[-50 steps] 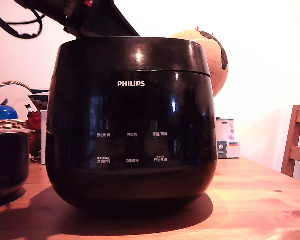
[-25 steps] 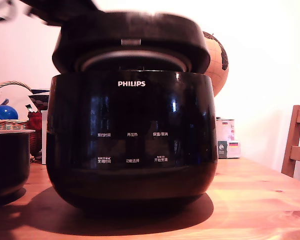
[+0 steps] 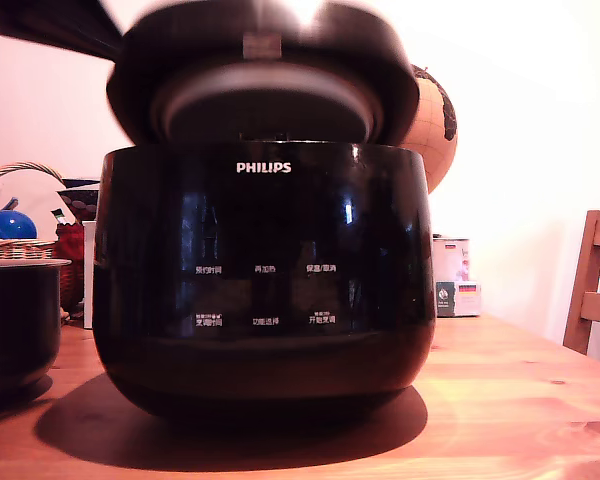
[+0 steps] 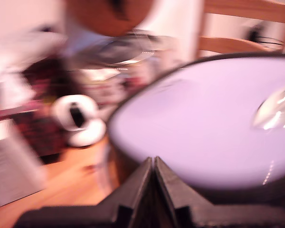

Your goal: Open the rice cooker by pressing the large metal button on the top of its lid with medium force

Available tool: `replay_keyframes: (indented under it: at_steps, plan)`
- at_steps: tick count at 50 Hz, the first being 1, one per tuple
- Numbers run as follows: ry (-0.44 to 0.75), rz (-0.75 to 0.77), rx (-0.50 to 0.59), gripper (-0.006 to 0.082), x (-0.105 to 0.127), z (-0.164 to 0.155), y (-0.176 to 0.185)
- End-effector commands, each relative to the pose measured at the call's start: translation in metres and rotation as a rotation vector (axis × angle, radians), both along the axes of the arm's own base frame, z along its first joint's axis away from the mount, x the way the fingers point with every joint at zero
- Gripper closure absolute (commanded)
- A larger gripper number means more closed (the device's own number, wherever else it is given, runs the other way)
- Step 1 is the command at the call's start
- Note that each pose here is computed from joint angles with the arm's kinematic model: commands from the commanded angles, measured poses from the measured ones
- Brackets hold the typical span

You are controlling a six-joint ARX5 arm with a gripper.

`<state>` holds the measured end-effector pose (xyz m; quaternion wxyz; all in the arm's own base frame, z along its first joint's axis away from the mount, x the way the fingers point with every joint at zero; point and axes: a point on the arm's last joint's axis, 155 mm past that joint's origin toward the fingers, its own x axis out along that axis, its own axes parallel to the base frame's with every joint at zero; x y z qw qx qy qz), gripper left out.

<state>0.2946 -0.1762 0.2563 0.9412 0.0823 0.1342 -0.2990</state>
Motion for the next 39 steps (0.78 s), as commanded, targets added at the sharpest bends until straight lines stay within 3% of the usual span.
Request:
replay_keyframes:
  at_steps: [1,19,39]
  plan:
    - [0.007,0.026,0.006,0.0789,-0.001,-0.008,0.01]
    - [0.008,0.189,0.048,0.0789,-0.005,-0.005,0.062]
    - [-0.005,0.203,0.042,0.0789,-0.005,-0.001,0.067]
